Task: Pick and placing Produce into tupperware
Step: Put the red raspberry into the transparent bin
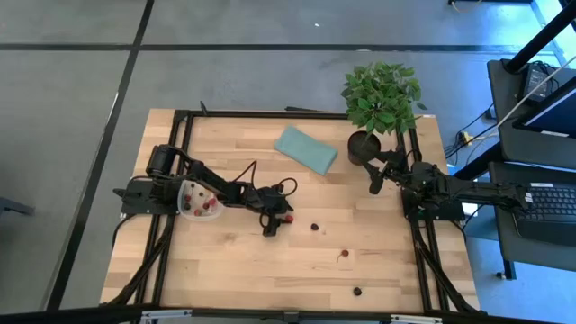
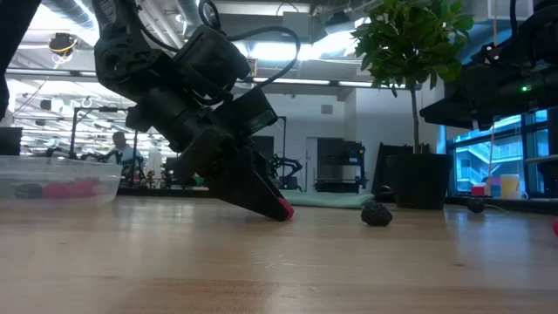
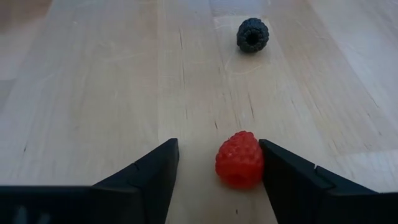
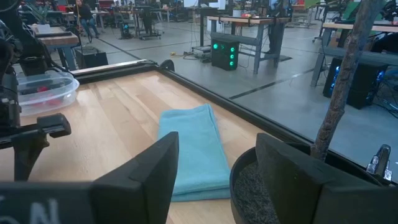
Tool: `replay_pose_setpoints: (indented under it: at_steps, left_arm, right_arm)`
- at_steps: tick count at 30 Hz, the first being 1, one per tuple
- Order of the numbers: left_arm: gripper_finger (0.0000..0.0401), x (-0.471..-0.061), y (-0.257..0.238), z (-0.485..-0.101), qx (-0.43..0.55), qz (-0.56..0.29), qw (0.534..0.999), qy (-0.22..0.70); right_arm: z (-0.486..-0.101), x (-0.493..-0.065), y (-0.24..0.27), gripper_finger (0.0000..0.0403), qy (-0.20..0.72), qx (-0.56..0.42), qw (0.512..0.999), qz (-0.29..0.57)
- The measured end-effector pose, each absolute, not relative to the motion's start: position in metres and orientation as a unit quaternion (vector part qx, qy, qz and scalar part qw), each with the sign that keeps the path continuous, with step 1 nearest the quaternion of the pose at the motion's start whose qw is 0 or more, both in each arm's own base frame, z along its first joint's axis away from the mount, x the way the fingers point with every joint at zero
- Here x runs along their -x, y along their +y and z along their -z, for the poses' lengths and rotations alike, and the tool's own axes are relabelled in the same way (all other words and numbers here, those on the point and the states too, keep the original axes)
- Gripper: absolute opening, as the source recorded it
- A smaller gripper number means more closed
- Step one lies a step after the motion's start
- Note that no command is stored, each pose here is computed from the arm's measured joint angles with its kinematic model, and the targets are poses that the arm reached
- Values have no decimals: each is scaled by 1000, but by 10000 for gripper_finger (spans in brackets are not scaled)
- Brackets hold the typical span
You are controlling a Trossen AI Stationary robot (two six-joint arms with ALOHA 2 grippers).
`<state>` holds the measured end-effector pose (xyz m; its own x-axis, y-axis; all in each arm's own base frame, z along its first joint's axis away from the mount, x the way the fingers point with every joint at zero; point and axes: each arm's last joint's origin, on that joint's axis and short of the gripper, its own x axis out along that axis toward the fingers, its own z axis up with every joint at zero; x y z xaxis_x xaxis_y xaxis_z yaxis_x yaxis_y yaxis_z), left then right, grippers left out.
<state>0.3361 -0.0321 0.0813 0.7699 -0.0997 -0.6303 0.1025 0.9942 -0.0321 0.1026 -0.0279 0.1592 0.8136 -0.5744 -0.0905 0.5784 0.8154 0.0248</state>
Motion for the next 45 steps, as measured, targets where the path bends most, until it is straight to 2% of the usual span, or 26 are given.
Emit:
replay_pose_setpoints:
  at_steps: [25, 36, 45]
  left_arm:
    - [97, -336, -32, -81, -3, 54, 942, 332]
    - [99, -336, -29, -86, -6, 60, 942, 331]
    - [99, -321, -13, -130, 0, 36, 937, 348]
  right_arm:
    - [-159, -103, -28, 217, 40, -25, 952, 303]
    - [-159, -103, -28, 217, 40, -25, 952, 303]
    - [-159, -103, -28, 217, 39, -25, 952, 303]
